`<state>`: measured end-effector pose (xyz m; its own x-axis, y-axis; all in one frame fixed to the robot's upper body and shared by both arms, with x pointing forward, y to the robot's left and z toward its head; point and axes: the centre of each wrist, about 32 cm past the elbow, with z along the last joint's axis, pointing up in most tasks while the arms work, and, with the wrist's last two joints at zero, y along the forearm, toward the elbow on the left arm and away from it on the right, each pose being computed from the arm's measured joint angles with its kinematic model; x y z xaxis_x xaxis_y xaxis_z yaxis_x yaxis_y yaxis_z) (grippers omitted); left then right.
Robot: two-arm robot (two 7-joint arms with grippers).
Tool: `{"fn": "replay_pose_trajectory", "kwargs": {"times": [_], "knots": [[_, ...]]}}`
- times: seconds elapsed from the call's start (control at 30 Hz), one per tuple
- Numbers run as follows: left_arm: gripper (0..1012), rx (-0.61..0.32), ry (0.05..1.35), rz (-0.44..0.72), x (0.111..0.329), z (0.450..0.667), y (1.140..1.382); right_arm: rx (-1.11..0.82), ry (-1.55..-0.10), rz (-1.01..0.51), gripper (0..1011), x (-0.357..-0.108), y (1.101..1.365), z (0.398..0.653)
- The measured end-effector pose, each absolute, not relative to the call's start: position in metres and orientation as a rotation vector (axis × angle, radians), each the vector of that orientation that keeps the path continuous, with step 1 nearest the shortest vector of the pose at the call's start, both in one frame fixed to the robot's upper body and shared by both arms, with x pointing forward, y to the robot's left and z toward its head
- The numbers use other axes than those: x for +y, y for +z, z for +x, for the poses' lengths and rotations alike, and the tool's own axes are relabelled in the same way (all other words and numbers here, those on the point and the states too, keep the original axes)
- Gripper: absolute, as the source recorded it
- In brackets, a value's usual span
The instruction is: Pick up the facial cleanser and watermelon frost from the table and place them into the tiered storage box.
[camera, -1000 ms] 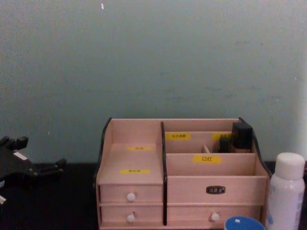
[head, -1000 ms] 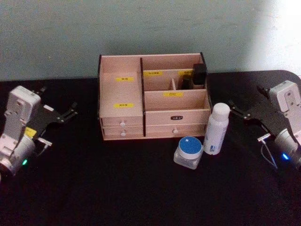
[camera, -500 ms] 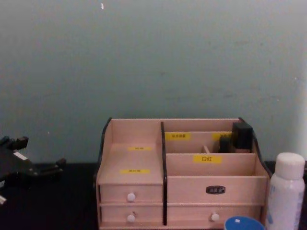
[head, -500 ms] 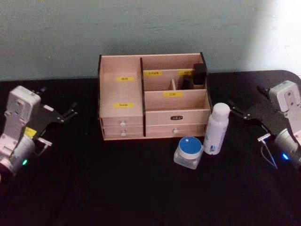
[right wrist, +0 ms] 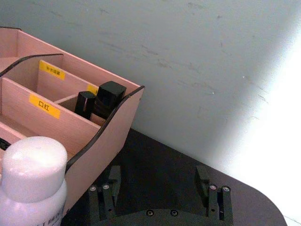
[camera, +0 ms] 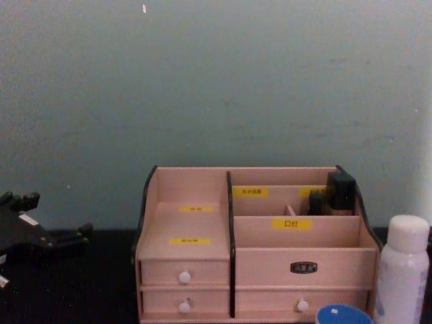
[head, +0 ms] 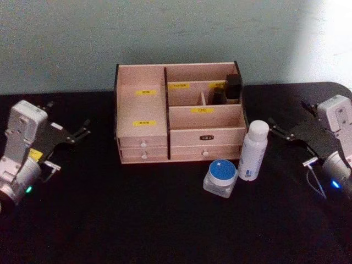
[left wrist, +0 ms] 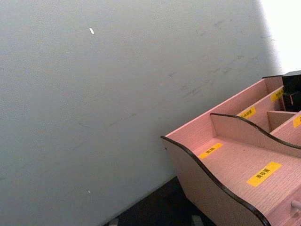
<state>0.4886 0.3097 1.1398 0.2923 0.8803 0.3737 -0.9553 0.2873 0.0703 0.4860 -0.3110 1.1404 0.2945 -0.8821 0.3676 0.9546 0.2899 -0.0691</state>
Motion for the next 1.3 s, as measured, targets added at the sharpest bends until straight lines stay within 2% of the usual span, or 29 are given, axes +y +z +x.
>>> {"fn": "replay_pose_trajectory", "kwargs": {"times": [0.27,0.47,0.8,1.03,1.3], "knots": [[1001,-0.285,1.248,0.304,0.310,0.489,1.140,-0.254,-1.232,-0.305,1002,-0.317,1.143,0.467],[1001,-0.285,1.248,0.305,0.310,0.489,1.140,-0.214,-1.208,-0.330,1002,-0.320,1.142,0.443],[1001,-0.285,1.248,0.304,0.310,0.489,1.140,-0.095,-1.111,-0.361,1003,-0.322,1.144,0.407],[1001,-0.285,1.248,0.304,0.310,0.489,1.140,-0.023,-1.054,-0.311,1003,-0.316,1.141,0.404],[1001,-0.285,1.248,0.304,0.310,0.489,1.140,0.000,-1.038,-0.228,1003,-0.300,1.137,0.418]]}}
